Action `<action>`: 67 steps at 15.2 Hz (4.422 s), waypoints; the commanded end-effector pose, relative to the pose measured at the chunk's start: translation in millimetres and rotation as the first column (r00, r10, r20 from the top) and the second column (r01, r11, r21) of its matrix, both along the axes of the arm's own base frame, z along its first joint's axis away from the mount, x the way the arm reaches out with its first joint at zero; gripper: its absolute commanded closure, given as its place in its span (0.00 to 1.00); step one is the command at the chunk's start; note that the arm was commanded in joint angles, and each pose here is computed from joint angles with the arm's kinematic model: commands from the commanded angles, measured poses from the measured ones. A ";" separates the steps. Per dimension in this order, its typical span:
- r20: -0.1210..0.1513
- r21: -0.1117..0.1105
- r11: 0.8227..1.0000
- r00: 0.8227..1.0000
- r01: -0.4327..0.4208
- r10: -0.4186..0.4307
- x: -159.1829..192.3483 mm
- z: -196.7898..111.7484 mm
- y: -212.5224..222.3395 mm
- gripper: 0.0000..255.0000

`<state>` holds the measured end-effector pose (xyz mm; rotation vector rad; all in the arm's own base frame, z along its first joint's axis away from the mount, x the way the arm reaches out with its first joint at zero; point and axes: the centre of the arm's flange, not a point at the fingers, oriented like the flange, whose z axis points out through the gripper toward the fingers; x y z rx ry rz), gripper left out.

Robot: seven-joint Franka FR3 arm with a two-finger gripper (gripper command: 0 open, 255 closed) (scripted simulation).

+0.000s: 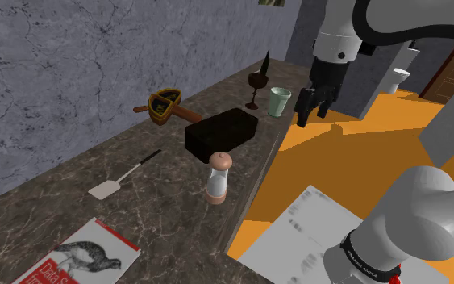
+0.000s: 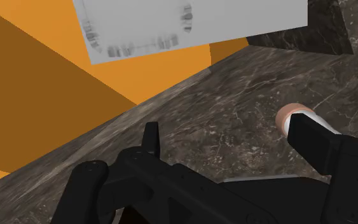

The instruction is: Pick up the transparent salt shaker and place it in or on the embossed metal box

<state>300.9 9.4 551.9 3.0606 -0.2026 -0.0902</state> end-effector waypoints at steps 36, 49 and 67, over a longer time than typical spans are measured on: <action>0.112 0.226 0.966 0.989 -0.124 0.101 110.8 -158.0 146.8 1.00; 0.112 0.226 0.966 0.989 -0.124 0.101 110.8 -136.9 146.8 1.00; 0.112 0.226 0.966 0.989 -0.124 0.101 110.8 -41.9 146.8 1.00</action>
